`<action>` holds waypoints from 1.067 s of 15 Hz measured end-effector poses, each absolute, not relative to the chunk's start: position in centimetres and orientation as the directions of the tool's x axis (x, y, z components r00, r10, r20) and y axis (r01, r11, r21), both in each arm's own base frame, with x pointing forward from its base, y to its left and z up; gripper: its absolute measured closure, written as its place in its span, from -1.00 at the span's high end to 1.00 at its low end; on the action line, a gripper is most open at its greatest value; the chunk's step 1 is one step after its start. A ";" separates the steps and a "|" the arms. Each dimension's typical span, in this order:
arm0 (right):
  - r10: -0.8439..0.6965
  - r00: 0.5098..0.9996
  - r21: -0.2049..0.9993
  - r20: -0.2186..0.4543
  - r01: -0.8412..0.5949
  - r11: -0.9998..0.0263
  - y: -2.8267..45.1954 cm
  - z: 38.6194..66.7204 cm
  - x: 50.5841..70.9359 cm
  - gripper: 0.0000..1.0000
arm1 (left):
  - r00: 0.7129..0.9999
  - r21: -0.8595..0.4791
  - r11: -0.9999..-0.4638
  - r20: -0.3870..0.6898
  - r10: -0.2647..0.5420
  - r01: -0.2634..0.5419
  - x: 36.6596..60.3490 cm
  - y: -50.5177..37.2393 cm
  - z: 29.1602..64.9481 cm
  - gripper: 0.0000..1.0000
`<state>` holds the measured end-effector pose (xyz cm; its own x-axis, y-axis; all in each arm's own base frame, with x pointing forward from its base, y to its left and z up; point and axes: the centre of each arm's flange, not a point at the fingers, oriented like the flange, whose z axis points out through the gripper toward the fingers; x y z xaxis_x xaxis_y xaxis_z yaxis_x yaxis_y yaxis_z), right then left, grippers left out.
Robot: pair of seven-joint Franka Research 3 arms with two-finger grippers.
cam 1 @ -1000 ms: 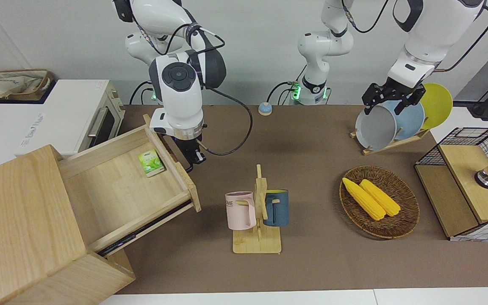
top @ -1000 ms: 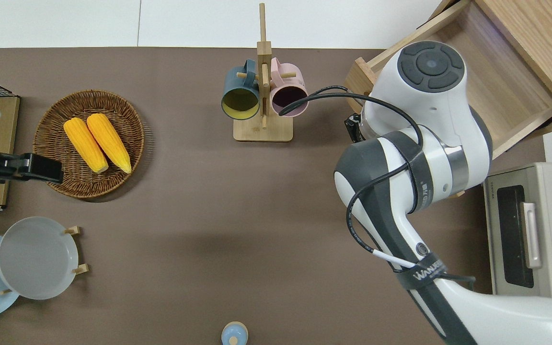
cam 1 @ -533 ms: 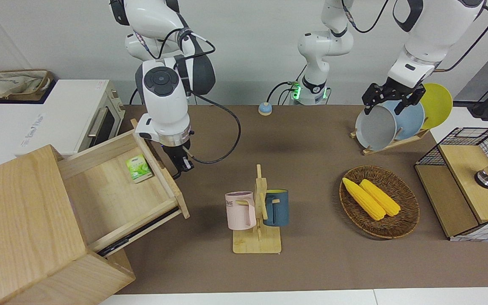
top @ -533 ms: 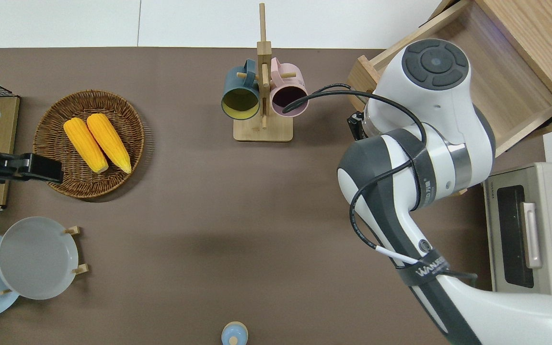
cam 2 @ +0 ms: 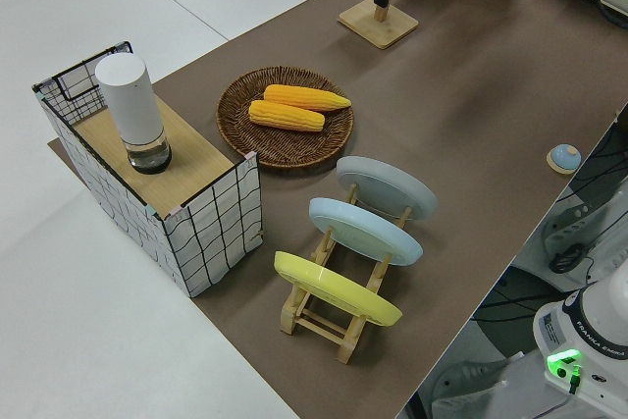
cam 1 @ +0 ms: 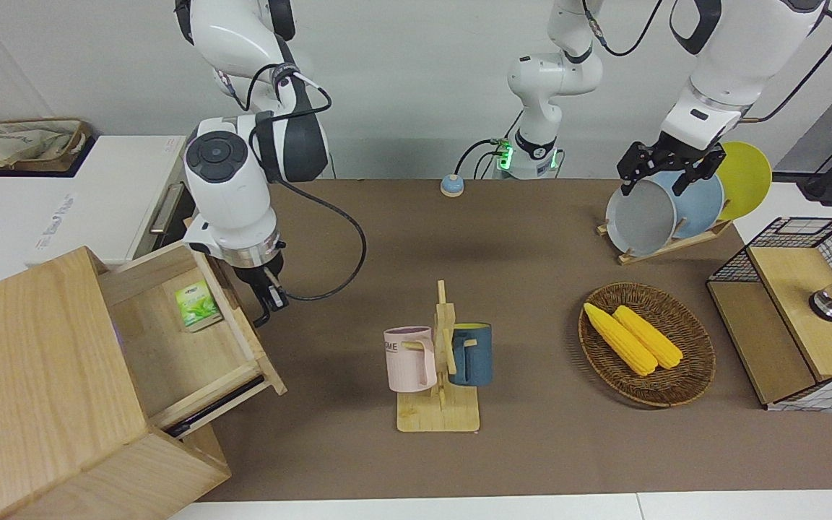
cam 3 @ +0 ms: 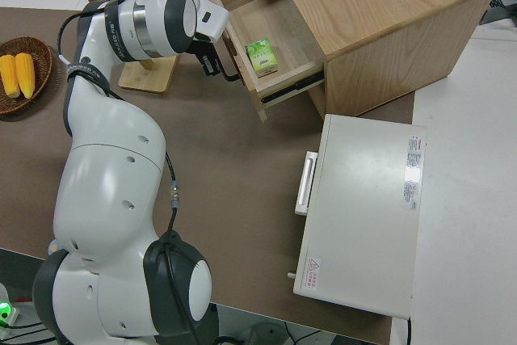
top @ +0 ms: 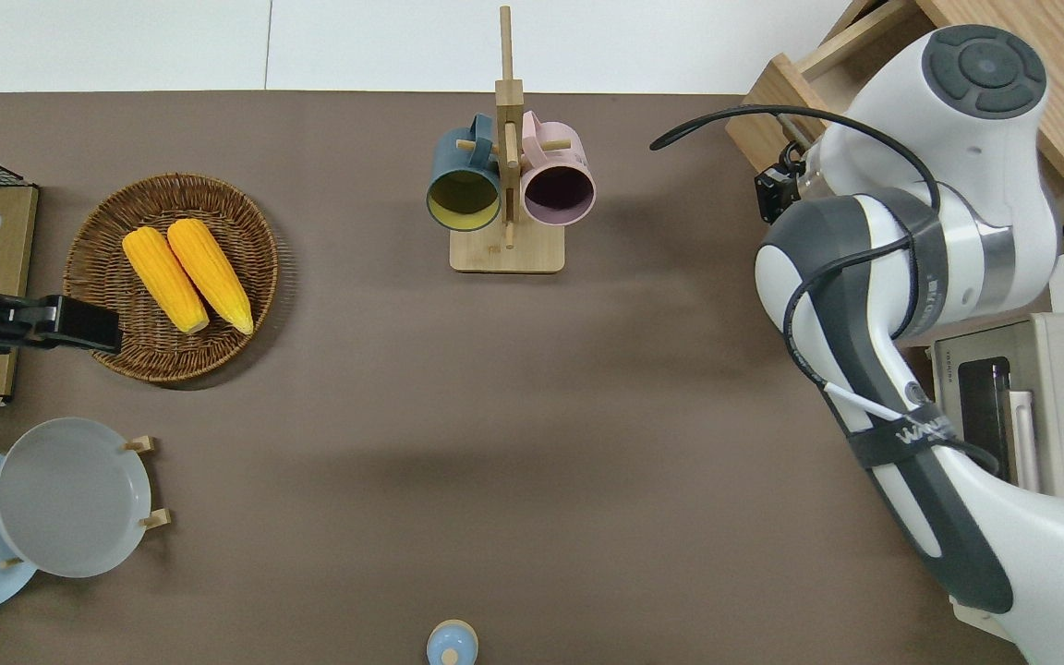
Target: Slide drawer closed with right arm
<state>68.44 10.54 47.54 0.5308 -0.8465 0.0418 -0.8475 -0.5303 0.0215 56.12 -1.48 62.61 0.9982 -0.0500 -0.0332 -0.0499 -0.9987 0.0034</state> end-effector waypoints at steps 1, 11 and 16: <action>-0.843 0.536 0.019 0.043 -0.844 -0.535 9.8 47.7 68.6 -0.98 | 0.998 0.003 -0.999 -0.033 -0.050 -0.050 56.1 -1.5 62.6 0.99; -0.842 0.538 -0.034 0.041 -0.841 -0.539 2.9 48.5 69.9 -0.98 | 0.998 0.003 -0.999 -0.033 -0.050 -0.050 56.1 -1.5 62.6 0.99; -0.858 0.511 -0.070 0.040 -0.856 -0.513 -2.0 48.5 70.5 -0.98 | 0.998 0.003 -0.999 -0.033 -0.050 -0.050 56.1 -1.5 62.6 0.99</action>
